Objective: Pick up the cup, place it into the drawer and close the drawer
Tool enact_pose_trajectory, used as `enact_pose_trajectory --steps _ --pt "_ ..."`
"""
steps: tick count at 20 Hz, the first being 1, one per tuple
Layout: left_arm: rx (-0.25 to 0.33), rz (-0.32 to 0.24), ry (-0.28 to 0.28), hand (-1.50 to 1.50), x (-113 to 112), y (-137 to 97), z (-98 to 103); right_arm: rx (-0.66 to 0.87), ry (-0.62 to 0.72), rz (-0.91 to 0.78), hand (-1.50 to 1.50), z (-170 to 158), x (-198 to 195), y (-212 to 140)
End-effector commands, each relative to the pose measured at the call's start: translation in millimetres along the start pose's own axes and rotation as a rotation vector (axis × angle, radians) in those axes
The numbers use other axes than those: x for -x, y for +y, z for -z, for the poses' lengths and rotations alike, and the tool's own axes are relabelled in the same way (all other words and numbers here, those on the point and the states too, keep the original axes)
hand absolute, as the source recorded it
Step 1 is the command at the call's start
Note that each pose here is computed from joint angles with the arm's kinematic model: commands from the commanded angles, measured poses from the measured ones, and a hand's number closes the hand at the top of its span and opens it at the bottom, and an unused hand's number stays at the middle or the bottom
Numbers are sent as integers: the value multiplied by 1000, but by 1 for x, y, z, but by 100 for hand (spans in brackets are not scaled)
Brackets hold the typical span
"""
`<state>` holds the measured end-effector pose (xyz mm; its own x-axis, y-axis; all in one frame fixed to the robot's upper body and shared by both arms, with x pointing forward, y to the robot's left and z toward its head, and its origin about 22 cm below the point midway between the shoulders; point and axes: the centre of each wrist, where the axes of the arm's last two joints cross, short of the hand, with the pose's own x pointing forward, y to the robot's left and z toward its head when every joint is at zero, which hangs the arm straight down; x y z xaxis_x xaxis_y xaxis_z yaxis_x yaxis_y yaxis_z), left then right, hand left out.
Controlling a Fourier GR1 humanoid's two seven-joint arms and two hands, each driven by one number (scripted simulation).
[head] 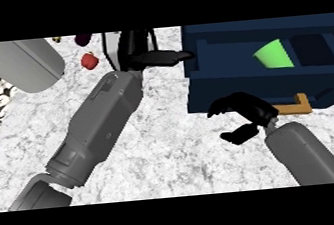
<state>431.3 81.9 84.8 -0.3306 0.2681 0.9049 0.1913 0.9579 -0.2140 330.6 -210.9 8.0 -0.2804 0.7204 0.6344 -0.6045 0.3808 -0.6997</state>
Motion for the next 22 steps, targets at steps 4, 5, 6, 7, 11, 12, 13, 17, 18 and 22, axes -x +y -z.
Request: enact_pose_trajectory --steps 4,5,6,7,11,12,13,17,18,22 --pt "4 -29 5 -150 -1 22 -13 113 -7 26 150 28 34 -22" --pt "13 -17 18 -150 -1 33 -13 137 -25 42 150 25 41 -30" --pt "18 -18 12 -150 -8 54 -11 159 -5 47 150 31 38 -32" --pt "18 -37 6 -150 3 43 -21 197 -2 44 150 26 43 -52" --pt "27 -27 11 -150 -3 58 -23 319 -29 71 150 14 47 -104" --pt "43 -31 11 -150 -17 60 -12 350 -16 79 150 21 40 -109" --pt "35 -26 17 -150 -6 62 -23 385 -10 86 150 19 40 -118" --pt "57 -33 23 -150 -4 66 -29 453 21 111 150 5 39 -150" --pt "57 -28 30 -150 -9 71 -25 452 18 108 150 4 40 -150" --pt "80 -32 20 -150 -12 73 -26 479 5 135 150 1 33 -164"
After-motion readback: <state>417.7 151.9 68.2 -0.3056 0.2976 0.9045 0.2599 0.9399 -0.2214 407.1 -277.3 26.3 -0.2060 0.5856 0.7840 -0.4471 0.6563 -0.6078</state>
